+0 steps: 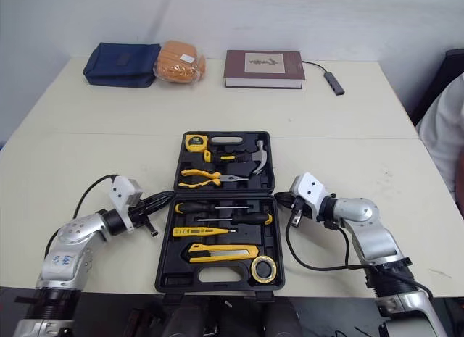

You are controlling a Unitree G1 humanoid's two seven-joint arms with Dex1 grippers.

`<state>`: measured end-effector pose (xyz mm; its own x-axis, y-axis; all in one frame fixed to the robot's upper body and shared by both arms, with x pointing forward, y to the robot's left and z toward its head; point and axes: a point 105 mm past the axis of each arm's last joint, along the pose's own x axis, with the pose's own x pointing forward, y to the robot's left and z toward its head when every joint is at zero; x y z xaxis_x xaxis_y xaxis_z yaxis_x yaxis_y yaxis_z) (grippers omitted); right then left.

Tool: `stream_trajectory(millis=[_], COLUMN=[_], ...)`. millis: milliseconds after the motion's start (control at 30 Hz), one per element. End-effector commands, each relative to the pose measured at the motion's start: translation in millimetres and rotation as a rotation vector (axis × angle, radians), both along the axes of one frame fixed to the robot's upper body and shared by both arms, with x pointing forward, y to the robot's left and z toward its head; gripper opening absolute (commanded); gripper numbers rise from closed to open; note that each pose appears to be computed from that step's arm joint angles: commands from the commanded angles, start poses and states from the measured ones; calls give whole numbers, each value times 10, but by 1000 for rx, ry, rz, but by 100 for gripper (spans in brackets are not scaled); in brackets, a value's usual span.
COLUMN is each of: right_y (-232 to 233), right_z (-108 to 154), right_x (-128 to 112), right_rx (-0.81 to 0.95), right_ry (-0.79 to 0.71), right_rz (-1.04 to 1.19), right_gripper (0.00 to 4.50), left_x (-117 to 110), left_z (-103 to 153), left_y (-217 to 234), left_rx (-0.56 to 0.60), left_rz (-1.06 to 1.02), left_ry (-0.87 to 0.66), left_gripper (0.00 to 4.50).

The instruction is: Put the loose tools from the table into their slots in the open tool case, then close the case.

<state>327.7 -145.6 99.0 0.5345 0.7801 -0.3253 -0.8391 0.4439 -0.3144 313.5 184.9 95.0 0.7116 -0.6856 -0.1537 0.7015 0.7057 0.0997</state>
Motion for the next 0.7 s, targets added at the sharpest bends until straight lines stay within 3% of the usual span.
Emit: stream_trajectory(millis=[33, 300, 700], right_y=[149, 258, 133], right_z=[71, 113, 119], right_x=[-44, -49, 177], right_rx=[10, 32, -32], right_ry=[-13, -28, -62], right_rz=[71, 81, 5], right_gripper=[0, 0, 0], left_x=[19, 104, 234], left_z=[34, 50, -23], left_y=[-129, -196, -216], left_rx=[-9, 1, 59], left_rz=[-43, -57, -87], left_ry=[-3, -10, 36], left_gripper=[5, 5, 5])
